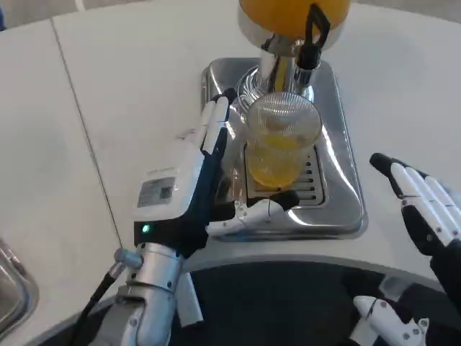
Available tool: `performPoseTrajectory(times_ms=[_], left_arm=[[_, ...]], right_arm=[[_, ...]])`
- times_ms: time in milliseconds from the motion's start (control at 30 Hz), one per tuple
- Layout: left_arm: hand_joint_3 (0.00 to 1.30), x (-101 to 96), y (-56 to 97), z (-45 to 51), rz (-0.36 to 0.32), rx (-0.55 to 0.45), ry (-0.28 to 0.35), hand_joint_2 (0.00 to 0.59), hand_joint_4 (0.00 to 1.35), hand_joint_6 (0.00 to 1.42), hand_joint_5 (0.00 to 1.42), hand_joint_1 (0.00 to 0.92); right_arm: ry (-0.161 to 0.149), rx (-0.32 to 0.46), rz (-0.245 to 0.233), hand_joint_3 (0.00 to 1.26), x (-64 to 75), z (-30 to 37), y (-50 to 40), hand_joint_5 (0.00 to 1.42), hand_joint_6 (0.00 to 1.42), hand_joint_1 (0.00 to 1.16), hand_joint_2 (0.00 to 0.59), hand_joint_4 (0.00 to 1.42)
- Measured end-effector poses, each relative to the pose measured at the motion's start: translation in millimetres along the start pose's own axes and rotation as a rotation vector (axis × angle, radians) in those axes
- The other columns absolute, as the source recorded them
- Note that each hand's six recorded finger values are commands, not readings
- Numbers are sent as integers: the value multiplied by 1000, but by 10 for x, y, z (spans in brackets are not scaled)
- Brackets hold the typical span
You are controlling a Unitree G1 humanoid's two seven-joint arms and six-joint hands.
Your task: Grasp the cup under the faucet to collect the drink, then remove the cup.
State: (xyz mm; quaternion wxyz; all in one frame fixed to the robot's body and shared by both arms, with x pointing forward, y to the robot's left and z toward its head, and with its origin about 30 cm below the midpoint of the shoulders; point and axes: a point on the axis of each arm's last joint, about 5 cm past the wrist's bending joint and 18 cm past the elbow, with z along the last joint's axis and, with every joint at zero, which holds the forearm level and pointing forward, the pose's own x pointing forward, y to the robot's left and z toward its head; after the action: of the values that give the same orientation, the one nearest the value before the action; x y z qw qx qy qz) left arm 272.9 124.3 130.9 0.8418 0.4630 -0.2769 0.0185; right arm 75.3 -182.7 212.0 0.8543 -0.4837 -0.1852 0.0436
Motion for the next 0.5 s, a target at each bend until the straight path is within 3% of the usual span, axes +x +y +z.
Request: performPoseTrajectory(times_ms=[500], left_arm=[[0, 54, -114, 34, -53, -12, -14, 26, 0, 260, 252, 125]], right_arm=[[28, 29, -3, 0, -1, 18, 40, 0, 0, 325, 429, 0]])
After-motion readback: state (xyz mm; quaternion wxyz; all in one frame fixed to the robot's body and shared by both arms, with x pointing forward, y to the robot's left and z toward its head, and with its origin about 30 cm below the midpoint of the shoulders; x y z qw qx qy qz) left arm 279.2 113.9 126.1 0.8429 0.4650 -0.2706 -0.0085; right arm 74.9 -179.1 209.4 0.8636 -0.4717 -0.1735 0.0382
